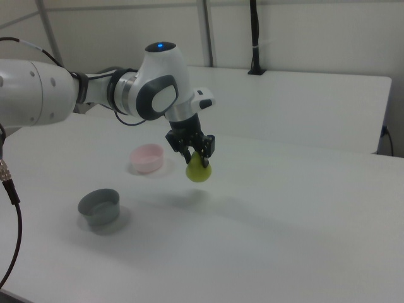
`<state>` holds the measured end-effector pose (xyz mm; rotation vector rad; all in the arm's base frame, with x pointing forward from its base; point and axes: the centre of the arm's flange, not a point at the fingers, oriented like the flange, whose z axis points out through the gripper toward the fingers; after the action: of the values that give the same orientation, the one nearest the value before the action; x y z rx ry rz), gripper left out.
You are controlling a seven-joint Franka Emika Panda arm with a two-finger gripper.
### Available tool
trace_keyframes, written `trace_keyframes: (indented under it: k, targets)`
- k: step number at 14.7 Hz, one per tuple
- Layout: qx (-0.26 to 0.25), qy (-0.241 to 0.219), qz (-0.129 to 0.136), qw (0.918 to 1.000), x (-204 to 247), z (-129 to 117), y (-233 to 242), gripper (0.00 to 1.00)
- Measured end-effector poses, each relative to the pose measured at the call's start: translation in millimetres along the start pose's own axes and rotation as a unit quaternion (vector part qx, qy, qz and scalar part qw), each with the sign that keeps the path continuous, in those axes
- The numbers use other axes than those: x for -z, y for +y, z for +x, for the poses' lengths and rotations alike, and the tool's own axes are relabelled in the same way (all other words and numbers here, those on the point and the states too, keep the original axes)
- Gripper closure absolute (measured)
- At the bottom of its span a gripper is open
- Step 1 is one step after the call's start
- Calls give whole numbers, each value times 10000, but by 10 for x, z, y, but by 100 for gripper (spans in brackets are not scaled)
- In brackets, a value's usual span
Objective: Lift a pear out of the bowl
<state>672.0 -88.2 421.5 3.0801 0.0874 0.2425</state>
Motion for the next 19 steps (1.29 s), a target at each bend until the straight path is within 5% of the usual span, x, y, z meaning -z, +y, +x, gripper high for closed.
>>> trace_keyframes:
  k: [7, 14, 19]
  targets:
    - [235, -18, -23, 9997, -598, -97, -89, 46]
    - [316, 10, -87, 9995, -679, -92, -102, 45]
    - [317, 19, -91, 9995, -666, -91, -100, 1]
